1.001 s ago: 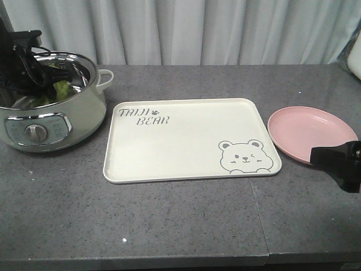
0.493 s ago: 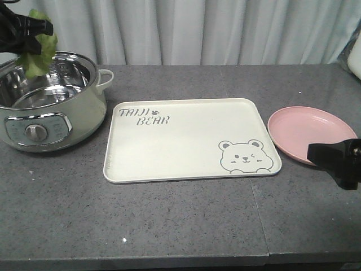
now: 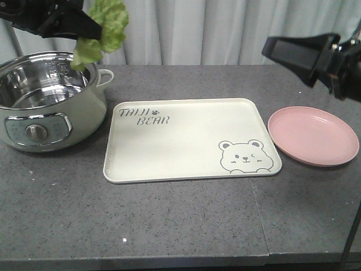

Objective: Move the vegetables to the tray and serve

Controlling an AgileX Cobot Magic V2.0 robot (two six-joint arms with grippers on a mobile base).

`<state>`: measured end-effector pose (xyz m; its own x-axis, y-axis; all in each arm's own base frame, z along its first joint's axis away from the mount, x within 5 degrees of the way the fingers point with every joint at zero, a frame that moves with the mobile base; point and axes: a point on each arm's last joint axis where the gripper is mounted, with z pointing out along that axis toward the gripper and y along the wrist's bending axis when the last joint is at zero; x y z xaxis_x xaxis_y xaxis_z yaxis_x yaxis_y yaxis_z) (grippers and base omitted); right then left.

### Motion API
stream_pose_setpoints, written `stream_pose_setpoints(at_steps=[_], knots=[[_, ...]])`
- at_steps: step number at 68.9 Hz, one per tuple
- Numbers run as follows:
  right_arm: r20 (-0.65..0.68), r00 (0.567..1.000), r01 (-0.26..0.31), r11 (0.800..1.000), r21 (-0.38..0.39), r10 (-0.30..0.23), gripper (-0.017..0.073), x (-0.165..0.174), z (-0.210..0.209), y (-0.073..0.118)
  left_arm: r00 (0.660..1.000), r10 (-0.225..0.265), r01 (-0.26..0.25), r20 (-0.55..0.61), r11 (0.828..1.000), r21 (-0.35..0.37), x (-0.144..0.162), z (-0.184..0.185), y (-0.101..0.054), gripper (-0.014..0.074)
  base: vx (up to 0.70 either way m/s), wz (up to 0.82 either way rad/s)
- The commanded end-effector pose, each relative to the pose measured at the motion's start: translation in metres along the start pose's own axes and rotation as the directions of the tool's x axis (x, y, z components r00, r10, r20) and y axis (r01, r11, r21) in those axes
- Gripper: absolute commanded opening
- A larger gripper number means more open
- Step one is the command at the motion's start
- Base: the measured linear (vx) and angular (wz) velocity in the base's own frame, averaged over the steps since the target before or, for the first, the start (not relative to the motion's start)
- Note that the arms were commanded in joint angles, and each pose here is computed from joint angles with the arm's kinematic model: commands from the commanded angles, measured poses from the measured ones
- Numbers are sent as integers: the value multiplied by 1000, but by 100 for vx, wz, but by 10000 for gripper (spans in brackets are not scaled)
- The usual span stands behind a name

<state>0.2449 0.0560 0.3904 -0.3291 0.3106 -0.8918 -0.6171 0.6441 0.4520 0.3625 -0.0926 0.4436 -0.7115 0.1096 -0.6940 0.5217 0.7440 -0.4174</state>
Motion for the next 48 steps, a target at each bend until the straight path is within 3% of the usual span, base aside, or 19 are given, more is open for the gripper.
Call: stream_pose_setpoints(at_steps=[1,13,23,37,48], knots=[[109,993,-25,985,-169,44,573,-31,8,11,997,57,-63,54,992,111,-3,-11,-44,-7,0,0],[67,996,-43,956,-290,65,573,-45,30,1,991,134,-133,7,969,209,5,9,-87,-7,0,0],[49,995,-67,954,-291,85,573,-44,40,-11,981,195,-187,-2,946,266,12,19,-113,-7,0,0],[40,994,-82,956,-283,97,573,-41,43,-16,981,195,-187,13,913,362,15,23,-136,-7,0,0],[43,994,-82,958,-274,97,573,-41,44,-17,981,190,-187,37,883,429,15,21,-145,-7,0,0]])
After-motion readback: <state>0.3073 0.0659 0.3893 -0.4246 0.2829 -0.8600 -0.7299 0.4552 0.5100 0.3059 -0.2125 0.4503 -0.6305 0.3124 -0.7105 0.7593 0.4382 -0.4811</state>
